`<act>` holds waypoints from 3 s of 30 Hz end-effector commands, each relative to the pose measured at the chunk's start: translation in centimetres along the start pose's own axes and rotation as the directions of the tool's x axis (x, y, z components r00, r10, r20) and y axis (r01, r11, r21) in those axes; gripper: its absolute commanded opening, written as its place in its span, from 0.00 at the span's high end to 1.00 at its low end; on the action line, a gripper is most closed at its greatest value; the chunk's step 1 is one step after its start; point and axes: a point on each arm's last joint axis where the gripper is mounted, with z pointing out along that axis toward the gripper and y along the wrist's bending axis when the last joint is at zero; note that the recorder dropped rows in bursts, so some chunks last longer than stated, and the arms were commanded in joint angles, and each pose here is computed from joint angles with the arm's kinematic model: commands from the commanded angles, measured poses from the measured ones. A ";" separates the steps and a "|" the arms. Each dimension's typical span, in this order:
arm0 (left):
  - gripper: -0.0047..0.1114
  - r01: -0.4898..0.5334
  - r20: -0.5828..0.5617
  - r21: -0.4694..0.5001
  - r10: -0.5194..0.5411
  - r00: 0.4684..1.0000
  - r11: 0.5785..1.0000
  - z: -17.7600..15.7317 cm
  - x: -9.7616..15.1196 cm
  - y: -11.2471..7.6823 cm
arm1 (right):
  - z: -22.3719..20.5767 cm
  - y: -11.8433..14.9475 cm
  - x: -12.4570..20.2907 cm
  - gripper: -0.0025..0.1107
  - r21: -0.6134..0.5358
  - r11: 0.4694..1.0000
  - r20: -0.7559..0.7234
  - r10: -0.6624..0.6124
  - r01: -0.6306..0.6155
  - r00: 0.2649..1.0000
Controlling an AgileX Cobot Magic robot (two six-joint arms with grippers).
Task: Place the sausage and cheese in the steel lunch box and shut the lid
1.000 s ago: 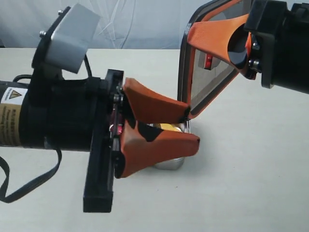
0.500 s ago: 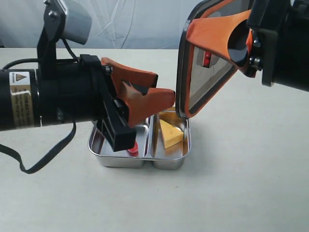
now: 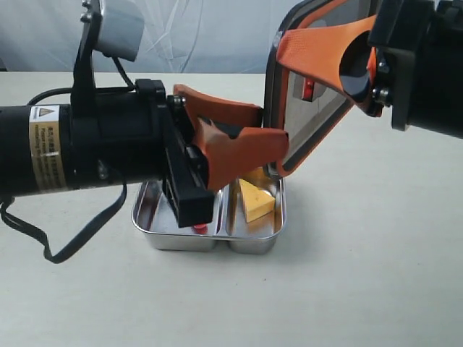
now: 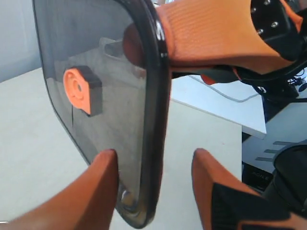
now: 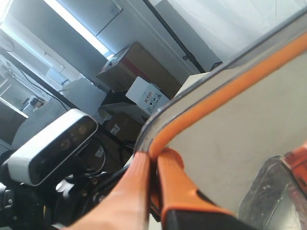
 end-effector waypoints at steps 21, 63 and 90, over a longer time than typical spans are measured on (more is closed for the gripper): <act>0.96 -0.337 -0.194 -0.157 0.306 0.932 0.928 1.5 0.3 2.8 | 0.6 0.9 1.8 0.98 -0.150 0.988 -0.232 -0.015 -0.020 0.973; 0.96 -0.914 -0.438 -0.245 0.805 0.401 0.323 -12.0 3.3 -1.5 | -0.8 -11.4 0.2 0.98 0.619 0.742 -0.516 0.138 0.257 0.845; 0.96 -0.996 -0.523 0.084 0.851 -0.047 -0.003 -11.8 7.0 -0.6 | 3.3 -20.0 -1.0 0.99 0.205 0.897 -0.468 0.442 -0.393 0.765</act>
